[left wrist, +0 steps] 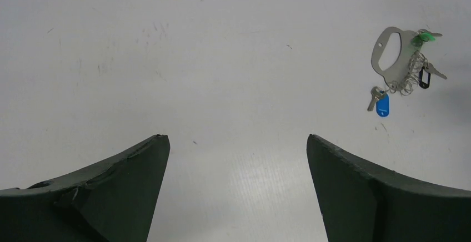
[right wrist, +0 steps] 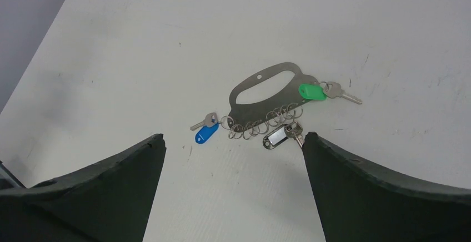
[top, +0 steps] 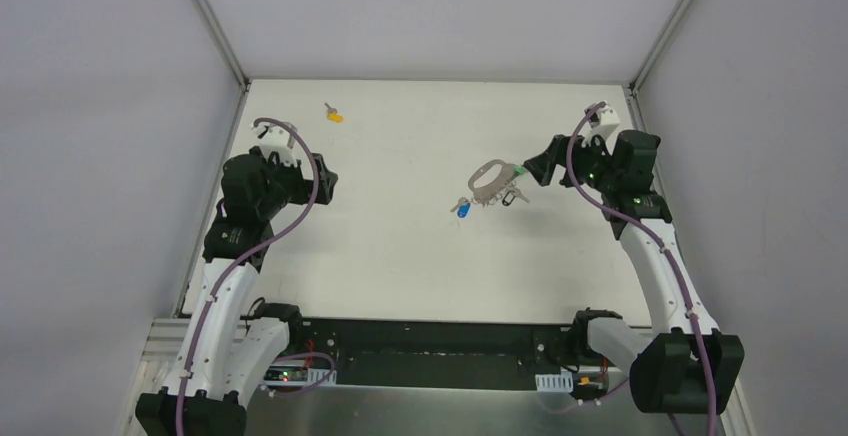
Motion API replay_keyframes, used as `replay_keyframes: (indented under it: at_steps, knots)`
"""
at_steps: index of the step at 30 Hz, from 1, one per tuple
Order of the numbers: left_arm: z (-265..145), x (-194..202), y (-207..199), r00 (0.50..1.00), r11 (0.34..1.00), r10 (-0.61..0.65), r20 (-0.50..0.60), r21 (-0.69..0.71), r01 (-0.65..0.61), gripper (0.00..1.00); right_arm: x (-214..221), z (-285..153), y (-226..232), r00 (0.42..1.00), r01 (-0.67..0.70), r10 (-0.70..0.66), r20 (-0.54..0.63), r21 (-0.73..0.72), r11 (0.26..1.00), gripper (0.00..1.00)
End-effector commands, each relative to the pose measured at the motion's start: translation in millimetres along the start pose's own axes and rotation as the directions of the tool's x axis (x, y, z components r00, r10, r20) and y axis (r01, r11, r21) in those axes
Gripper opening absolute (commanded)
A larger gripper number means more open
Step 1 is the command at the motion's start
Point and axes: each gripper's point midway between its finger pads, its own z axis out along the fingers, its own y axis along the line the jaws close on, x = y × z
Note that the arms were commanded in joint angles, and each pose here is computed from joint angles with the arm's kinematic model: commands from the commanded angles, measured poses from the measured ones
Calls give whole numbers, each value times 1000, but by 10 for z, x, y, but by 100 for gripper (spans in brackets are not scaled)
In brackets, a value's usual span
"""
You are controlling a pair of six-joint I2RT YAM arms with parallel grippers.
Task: Put the keys on the keyring
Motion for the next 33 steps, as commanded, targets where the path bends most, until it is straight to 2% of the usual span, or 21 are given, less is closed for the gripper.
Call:
replay_keyframes:
  at_steps: [1, 8, 11, 14, 18, 21, 25, 29, 33]
  knots:
    - [-18, -84, -35, 999, 1000, -8, 45, 23, 7, 99, -156, -60, 66, 998, 19, -18, 62, -23, 1000, 98]
    - [-22, -58, -41, 1000, 999, 3, 21, 32, -4, 99, -86, -80, 145, 998, 47, -44, 38, -72, 996, 98]
    - [-28, -19, -90, 1000, 998, 22, -10, 66, -21, 99, -40, -4, 77, 1000, 25, -25, 14, -46, 999, 98]
    - [-25, 3, -136, 999, 995, 35, -20, 98, -33, 99, 131, 189, 94, 995, 79, -79, -58, -1, 997, 98]
    - [-11, 37, -130, 999, 994, 41, -35, 101, -38, 99, 536, 512, 98, 957, 196, -179, -227, 53, 979, 99]
    - [-1, 50, -135, 999, 994, 43, -31, 105, -39, 99, 831, 715, 170, 908, 236, -209, -364, 31, 971, 86]
    - [3, 64, -150, 998, 993, 42, -36, 115, -37, 99, 1105, 902, 280, 851, 296, -267, -453, -8, 955, 69]
    - [14, 79, -157, 998, 992, 41, -37, 122, -36, 100, 1343, 1010, 353, 793, 347, -318, -519, -43, 937, 58]
    - [15, 86, -165, 998, 991, 41, -38, 127, -36, 100, 1418, 1078, 363, 767, 364, -334, -547, -56, 930, 50]
